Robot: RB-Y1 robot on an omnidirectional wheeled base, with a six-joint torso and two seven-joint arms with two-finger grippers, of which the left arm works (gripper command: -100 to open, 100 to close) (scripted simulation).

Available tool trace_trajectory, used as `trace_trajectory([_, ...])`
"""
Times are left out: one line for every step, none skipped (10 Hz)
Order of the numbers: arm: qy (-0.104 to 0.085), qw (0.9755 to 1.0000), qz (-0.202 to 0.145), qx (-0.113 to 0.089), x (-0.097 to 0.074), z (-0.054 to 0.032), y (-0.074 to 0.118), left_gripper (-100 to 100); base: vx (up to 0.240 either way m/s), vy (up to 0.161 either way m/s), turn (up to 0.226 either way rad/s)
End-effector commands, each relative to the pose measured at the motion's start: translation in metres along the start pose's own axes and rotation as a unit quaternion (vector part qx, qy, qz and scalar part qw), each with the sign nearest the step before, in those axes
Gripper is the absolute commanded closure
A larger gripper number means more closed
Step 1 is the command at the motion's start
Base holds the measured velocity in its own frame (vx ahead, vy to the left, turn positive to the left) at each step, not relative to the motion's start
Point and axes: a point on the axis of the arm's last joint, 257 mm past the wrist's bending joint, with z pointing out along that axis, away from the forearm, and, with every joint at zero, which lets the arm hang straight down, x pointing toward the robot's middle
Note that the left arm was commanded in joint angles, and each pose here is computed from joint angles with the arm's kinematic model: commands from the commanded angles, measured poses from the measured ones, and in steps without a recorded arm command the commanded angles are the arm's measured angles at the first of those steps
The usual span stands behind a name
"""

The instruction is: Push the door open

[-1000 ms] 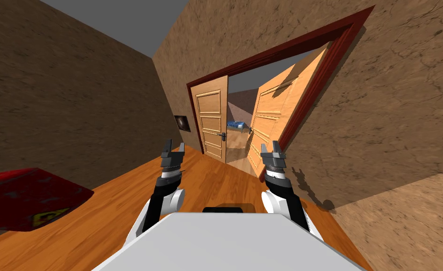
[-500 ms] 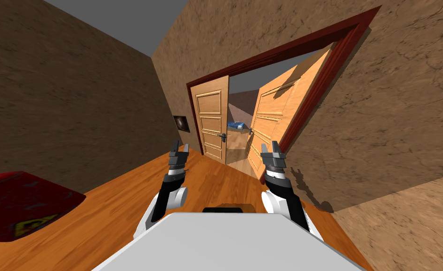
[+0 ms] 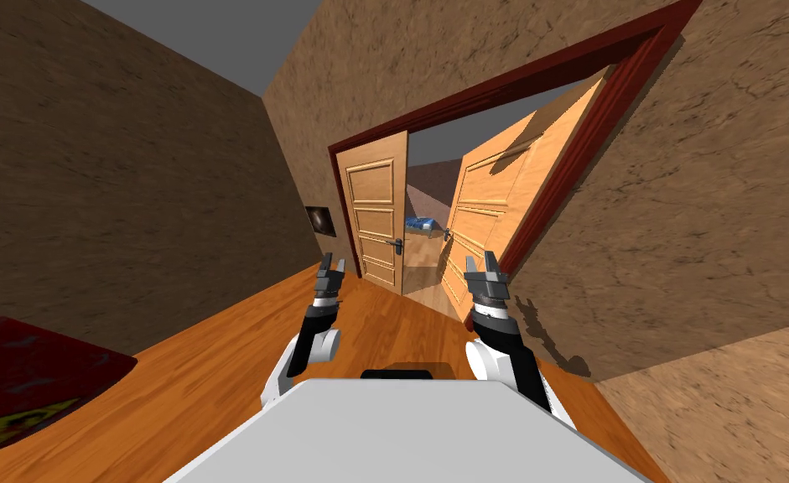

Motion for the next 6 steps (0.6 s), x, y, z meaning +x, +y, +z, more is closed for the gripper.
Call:
trace_trajectory([0.006,0.9999,-0.006,-0.012,0.006,0.0021,0.017,-100,0.092,0.032,-0.023])
trace_trajectory([0.010,0.9997,-0.009,-0.019,0.009,0.0029,0.026,-100,0.109,0.028,-0.026])
trace_trajectory([0.014,0.9995,-0.012,-0.027,0.013,0.0033,0.037,-100,0.104,0.029,-0.030])
trace_trajectory([0.014,0.9994,-0.012,-0.028,0.013,0.0030,0.037,-100,0.056,0.019,-0.008])
trace_trajectory([0.018,0.9991,-0.015,-0.036,0.017,0.0036,0.048,-100,0.046,0.011,-0.019])
trace_trajectory([0.021,0.9986,-0.019,-0.045,0.021,0.0040,0.059,-100,0.067,0.016,-0.029])
